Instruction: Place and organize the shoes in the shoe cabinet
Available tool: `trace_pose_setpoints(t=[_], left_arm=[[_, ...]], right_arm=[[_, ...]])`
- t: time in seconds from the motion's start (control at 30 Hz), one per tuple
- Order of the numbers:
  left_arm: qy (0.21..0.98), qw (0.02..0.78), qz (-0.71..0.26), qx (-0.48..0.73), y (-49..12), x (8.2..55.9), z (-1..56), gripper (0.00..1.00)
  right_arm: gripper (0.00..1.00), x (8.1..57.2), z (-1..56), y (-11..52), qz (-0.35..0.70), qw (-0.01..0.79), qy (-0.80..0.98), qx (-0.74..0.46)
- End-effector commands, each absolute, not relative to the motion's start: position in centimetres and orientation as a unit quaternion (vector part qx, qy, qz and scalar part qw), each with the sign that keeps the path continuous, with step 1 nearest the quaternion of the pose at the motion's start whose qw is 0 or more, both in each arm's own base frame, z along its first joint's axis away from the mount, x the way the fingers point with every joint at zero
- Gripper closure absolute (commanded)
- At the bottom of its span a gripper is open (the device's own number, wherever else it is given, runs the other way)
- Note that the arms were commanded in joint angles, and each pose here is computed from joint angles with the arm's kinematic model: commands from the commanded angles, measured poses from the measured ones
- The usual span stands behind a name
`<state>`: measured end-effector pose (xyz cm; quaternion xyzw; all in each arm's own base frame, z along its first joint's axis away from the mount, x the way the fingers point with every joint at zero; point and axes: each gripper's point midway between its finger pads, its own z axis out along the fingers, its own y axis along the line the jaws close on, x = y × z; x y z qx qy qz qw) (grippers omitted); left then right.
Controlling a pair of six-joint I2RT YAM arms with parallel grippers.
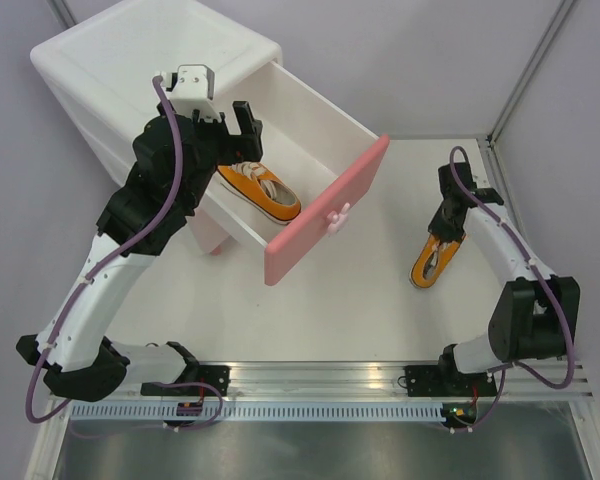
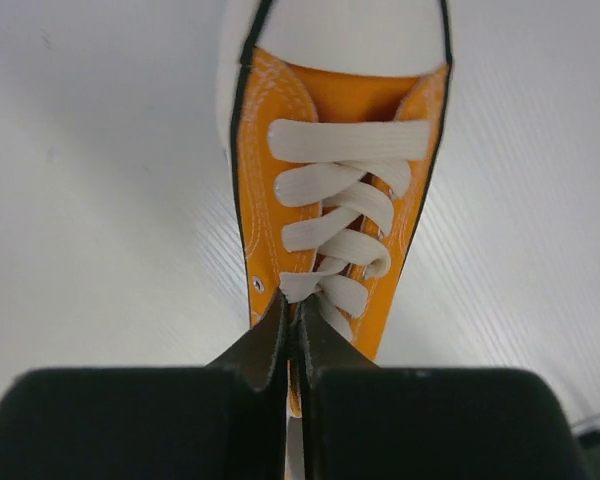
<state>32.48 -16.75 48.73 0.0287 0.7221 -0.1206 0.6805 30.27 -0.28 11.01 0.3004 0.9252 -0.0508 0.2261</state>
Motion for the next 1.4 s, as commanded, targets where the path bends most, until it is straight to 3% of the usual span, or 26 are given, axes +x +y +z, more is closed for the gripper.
trace_pose_setpoints(t=[0.0, 0.23, 0.33, 0.37, 0.47, 0.77, 1.0, 1.37], left_arm=[[0.707, 0.696, -0.120, 0.032, -16.3, 32.2, 50.3, 0.00], [0.707, 0.698, -0.106, 0.034, -15.6, 31.9, 50.7, 0.00], [0.706, 0.699, -0.105, 0.033, -15.5, 31.9, 50.9, 0.00], [0.706, 0.699, -0.104, 0.032, -15.4, 31.9, 50.9, 0.00], [0.706, 0.700, -0.103, 0.031, -15.4, 32.0, 50.9, 0.00], [0.707, 0.699, -0.101, 0.040, -16.0, 32.7, 50.6, 0.00], [0.705, 0.700, -0.103, 0.042, -16.0, 32.8, 50.7, 0.00], [0.702, 0.703, -0.100, 0.043, -15.6, 32.4, 51.1, 0.00]], right_arm=[[0.99, 36.0, 13.3, -1.4, -0.070, 0.296, 0.917, 0.259], [0.96, 41.3, 9.7, -0.5, -0.066, 0.265, 0.934, 0.232], [0.77, 42.3, 9.1, -0.2, -0.059, 0.261, 0.934, 0.236], [0.60, 42.5, 9.3, 0.1, -0.053, 0.263, 0.935, 0.233], [0.46, 42.7, 11.3, 0.5, -0.042, 0.278, 0.933, 0.224], [0.47, 36.7, 11.9, 2.4, 0.010, 0.250, 0.939, 0.237], [0.50, 32.2, 8.0, 2.8, 0.017, 0.209, 0.945, 0.249], [0.51, 34.9, 5.4, 3.0, 0.023, 0.223, 0.951, 0.212]])
